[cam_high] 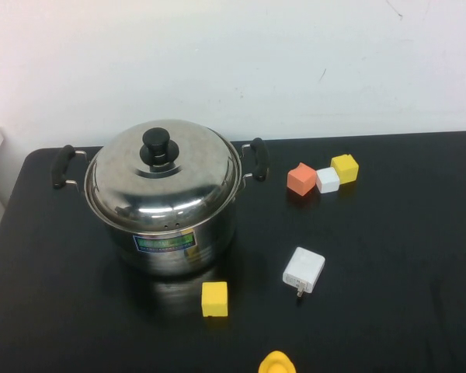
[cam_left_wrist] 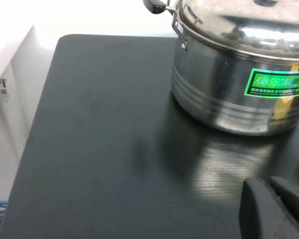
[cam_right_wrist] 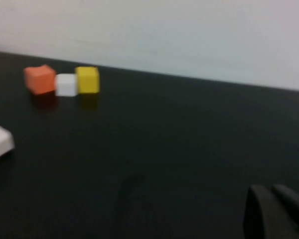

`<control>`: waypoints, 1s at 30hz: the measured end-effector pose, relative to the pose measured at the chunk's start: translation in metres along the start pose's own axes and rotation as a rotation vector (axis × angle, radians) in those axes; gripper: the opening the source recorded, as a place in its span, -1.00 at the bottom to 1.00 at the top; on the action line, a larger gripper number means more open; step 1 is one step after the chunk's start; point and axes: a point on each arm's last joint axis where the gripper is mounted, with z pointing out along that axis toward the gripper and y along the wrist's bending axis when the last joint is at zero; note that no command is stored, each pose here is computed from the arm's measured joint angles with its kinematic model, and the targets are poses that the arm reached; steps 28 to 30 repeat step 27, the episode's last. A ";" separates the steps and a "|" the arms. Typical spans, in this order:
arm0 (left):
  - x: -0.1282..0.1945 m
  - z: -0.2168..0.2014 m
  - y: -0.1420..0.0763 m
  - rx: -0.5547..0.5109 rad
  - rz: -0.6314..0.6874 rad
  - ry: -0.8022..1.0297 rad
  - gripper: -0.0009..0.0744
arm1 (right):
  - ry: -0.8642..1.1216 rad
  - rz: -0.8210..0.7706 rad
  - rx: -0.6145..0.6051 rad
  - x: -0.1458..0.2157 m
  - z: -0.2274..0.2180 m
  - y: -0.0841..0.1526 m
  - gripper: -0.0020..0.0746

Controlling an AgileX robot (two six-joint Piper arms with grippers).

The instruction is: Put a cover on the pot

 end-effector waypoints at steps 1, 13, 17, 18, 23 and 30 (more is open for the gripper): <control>0.000 0.000 0.000 0.000 0.000 0.000 -0.98 | 0.006 0.008 -0.020 0.001 0.000 0.001 -0.95; 0.000 0.000 0.000 0.000 -0.002 0.000 -0.98 | 0.069 0.057 -0.103 0.006 -0.001 0.006 -0.95; 0.000 0.000 0.000 0.000 -0.002 0.000 -0.98 | 0.071 0.060 -0.103 0.006 -0.001 0.006 -0.95; 0.000 0.000 0.000 0.000 -0.002 0.000 -0.98 | 0.069 0.060 -0.103 0.005 -0.001 0.006 -0.95; 0.000 0.000 0.000 0.000 -0.002 0.000 -0.98 | 0.073 0.057 -0.103 0.006 -0.001 0.006 -0.95; 0.000 0.000 0.000 0.000 -0.002 0.000 -0.98 | 0.075 0.059 -0.103 0.006 -0.001 0.006 -0.95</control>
